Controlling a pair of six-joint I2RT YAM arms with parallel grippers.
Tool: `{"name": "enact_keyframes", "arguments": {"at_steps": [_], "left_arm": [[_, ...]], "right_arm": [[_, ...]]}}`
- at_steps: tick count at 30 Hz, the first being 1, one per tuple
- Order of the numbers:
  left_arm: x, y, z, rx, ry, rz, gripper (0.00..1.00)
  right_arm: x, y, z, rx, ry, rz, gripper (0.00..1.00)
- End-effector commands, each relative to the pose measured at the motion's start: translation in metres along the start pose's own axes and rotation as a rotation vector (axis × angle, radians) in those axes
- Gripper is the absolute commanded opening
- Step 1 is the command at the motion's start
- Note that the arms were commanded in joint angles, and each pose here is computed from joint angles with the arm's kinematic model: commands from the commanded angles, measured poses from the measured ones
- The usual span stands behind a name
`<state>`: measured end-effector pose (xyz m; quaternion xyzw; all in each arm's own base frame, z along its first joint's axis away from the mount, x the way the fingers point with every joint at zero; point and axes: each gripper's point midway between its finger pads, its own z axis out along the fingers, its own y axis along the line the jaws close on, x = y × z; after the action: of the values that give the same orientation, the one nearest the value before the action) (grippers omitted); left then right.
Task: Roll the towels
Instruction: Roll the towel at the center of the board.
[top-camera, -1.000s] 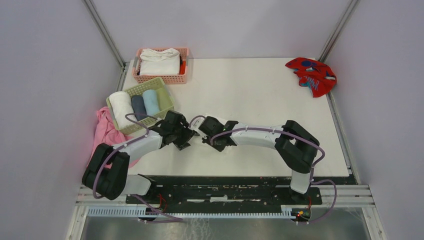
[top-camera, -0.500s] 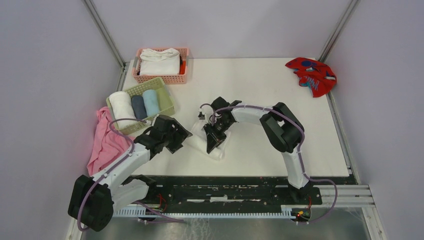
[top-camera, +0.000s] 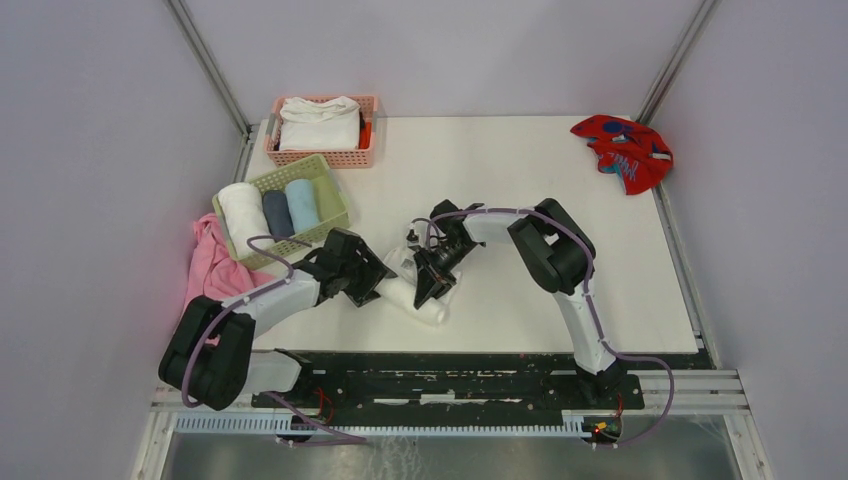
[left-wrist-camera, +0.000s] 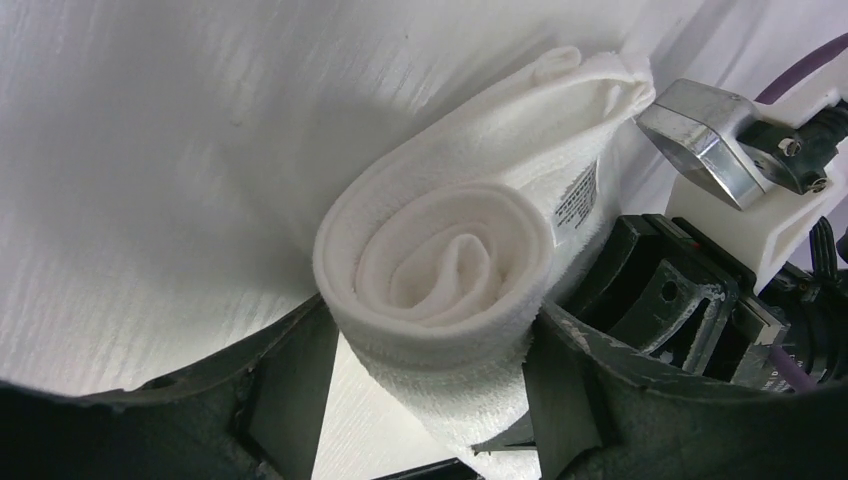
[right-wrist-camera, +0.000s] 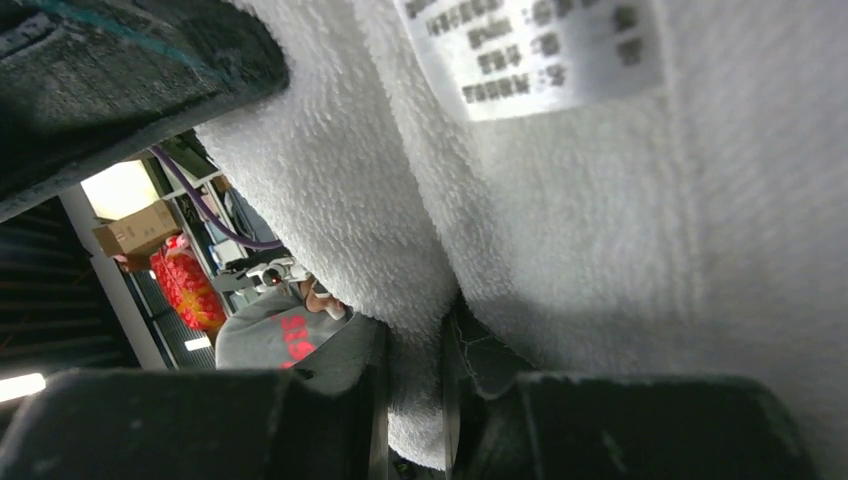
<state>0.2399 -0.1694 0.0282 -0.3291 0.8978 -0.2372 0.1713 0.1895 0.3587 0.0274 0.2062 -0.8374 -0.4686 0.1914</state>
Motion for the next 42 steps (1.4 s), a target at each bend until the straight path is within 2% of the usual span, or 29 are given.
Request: {"name": "enact_keyframes", "arguments": {"at_steps": [1,5,8,10,14,18,23,29,38,42], "left_arm": [[0.013,0.022,0.01,-0.062,0.039,-0.033,0.71],[0.01,0.044,0.015,-0.133,0.01,0.003,0.68],[0.008,0.054,0.019,-0.171,0.002,0.031,0.62],[0.007,0.054,0.023,-0.188,0.011,0.062,0.54],[0.003,0.049,0.027,-0.209,0.022,0.102,0.51],[0.0,0.045,0.031,-0.227,0.034,0.138,0.51],[-0.002,0.038,0.036,-0.234,0.055,0.171,0.51],[-0.003,0.037,0.041,-0.251,0.077,0.202,0.52],[-0.004,0.033,0.047,-0.254,0.092,0.229,0.58],[-0.011,0.025,0.047,-0.245,0.069,0.237,0.63]], "right_arm": [[-0.005,-0.036,0.001,0.157,-0.05,0.034,0.22],[-0.009,-0.043,-0.006,0.246,-0.1,0.031,0.24],[-0.013,-0.039,-0.02,0.315,-0.163,-0.034,0.32],[-0.018,-0.03,-0.046,0.443,-0.272,-0.151,0.42],[-0.021,-0.021,-0.077,0.611,-0.408,-0.3,0.53],[-0.017,0.001,-0.098,0.818,-0.498,-0.507,0.59],[-0.012,0.036,-0.095,1.054,-0.56,-0.792,0.62],[-0.012,0.047,-0.071,1.208,-0.534,-0.929,0.63],[-0.012,-0.011,-0.04,1.359,-0.349,-0.925,0.62],[-0.006,-0.027,-0.033,1.358,-0.287,-0.906,0.55]]}}
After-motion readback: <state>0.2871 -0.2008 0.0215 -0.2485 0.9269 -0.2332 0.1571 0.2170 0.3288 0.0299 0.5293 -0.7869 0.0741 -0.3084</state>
